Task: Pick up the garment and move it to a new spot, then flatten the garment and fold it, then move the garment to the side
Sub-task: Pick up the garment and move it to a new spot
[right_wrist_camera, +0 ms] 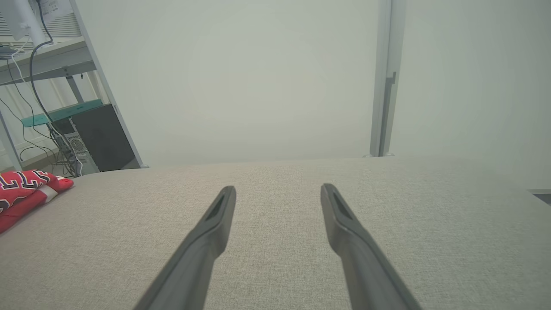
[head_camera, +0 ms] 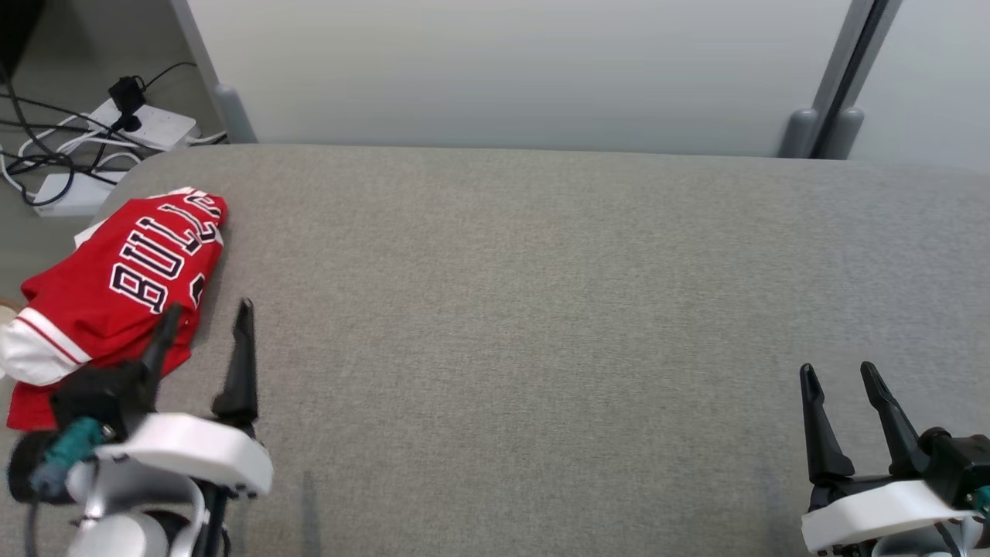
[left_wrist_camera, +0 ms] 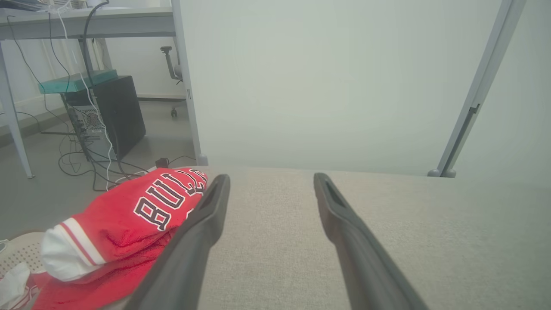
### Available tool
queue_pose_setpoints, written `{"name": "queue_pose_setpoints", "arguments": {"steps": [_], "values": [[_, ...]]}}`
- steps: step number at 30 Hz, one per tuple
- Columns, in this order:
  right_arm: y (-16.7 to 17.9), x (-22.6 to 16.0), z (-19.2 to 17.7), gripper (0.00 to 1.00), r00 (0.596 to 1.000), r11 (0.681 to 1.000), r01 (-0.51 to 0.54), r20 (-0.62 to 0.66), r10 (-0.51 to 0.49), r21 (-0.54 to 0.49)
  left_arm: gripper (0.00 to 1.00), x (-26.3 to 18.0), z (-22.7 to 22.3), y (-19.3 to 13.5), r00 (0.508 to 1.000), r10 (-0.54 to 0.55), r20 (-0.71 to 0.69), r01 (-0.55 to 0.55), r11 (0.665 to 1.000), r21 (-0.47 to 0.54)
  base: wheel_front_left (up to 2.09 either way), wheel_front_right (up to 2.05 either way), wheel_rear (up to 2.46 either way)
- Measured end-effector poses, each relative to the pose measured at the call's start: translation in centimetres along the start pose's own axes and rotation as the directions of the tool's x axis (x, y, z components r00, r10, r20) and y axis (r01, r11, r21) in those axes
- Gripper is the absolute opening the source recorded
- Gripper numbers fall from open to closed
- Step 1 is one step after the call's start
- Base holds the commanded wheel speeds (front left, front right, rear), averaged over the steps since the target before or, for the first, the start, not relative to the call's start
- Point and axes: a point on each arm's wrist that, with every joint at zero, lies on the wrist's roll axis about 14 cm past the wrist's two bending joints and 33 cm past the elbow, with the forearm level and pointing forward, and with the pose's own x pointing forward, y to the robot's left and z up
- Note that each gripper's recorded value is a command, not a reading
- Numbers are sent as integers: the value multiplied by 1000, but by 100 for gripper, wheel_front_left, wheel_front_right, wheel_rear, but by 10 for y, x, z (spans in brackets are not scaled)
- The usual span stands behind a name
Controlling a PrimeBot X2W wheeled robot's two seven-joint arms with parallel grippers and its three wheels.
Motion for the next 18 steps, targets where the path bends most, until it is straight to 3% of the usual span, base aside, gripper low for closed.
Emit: {"name": "queue_pose_setpoints", "arguments": {"steps": [9, 13, 18], "values": [[28, 41, -11, 100, 995, 995, -99, -14, 99, 7, 100, 54, 97, 56, 988, 74, 137, -80, 996, 39, 0, 0, 0], [35, 57, -15, 100, 993, 993, -121, -12, 122, 12, 100, 79, 95, 80, 990, 122, 78, -124, 992, 33, 0, 0, 0], [40, 75, -30, 100, 990, 990, -139, -33, 141, 32, 100, 114, 51, 120, 969, 214, -121, -216, 976, -5, 0, 0, 0]]}}
